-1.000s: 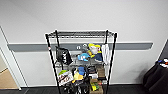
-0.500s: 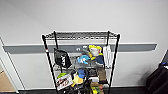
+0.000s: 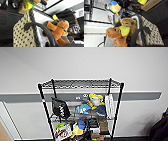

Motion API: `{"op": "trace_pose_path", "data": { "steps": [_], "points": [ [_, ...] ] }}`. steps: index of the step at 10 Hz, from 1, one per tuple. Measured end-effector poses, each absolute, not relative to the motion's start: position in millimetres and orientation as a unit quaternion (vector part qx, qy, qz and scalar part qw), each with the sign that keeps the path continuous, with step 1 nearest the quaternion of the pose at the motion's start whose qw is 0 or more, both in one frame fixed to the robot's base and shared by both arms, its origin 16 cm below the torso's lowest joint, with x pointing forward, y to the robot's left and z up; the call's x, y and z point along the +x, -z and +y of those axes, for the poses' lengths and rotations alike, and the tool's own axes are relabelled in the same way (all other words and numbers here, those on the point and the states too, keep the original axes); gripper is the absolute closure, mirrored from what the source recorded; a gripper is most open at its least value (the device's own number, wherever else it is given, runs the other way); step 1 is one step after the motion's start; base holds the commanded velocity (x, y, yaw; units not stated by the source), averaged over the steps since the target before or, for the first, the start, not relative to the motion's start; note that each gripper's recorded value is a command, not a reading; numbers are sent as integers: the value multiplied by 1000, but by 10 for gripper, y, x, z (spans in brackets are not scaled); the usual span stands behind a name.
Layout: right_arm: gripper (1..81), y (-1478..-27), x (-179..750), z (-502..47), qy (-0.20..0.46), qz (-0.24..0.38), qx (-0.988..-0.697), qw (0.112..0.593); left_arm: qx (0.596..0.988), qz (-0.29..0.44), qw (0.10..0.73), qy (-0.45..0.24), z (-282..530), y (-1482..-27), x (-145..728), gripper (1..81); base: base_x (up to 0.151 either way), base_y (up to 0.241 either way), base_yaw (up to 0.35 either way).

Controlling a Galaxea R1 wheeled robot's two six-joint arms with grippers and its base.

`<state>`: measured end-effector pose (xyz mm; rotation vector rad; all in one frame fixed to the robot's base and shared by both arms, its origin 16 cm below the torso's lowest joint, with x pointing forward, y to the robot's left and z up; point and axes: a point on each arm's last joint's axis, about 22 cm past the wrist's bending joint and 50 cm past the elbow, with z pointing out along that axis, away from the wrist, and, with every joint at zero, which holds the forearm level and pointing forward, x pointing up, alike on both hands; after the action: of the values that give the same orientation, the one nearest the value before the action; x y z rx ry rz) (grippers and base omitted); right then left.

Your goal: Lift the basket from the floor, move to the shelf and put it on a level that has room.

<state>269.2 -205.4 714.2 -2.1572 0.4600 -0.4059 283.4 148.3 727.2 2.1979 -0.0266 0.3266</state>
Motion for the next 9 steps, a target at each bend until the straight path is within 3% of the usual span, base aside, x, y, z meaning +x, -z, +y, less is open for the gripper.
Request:
{"op": "trace_pose_path", "data": {
  "steps": [9],
  "points": [
    [811, -7146, 2698, -2039, 163, 184, -866, 436, 886, -11, 443, -132, 1486, -7271, 2835, 811, 155, 0, 0]
  ]
}}
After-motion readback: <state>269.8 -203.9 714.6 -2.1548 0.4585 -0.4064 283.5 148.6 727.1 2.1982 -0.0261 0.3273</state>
